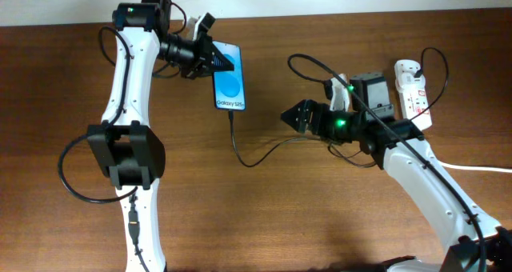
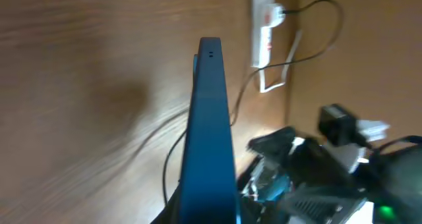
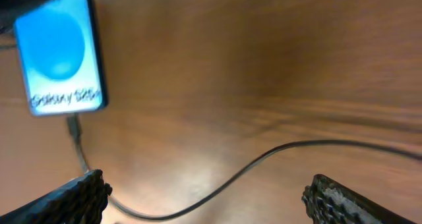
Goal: Plug charger to phone and switch on socket
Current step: 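Lower the plugged phone flat onto the table with the left gripper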
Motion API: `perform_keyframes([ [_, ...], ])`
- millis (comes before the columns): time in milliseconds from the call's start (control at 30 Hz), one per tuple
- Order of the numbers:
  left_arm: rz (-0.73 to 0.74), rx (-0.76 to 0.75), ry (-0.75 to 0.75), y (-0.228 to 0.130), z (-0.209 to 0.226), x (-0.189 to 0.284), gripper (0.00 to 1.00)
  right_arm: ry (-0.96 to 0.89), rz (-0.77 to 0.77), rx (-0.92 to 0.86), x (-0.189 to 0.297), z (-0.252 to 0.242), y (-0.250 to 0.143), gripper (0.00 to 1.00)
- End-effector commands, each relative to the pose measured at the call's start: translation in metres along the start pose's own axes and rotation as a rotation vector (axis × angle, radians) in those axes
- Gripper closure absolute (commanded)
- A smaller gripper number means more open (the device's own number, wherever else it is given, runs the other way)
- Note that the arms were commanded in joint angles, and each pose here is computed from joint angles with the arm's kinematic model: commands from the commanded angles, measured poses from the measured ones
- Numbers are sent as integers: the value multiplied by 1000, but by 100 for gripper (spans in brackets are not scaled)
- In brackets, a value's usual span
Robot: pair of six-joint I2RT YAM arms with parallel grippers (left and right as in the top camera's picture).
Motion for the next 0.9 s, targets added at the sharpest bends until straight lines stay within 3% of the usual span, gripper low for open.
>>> perform_keyframes([
  [0, 12, -36, 65, -4, 3, 4, 100, -139, -106, 35, 12, -11, 16, 2],
  [133, 37, -13, 138, -9, 10, 4, 100, -154, -110, 45, 13, -14, 17, 2],
  [533, 93, 79, 140, -14, 59, -30, 100, -164, -107, 42, 13, -15, 16, 2],
  [867, 52, 115, 145, -9, 95, -55, 100, -164, -107, 41, 13, -15, 16, 2],
])
Point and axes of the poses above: each gripper's point midway between its finger pads, its own x axis back along the fingers, its own z axis along the line the jaws close on, y = z × x, the point moved 8 cm from there along x, back along the fingers, and after that the axes turned 2 degrees about x, right-handed, at the moved point
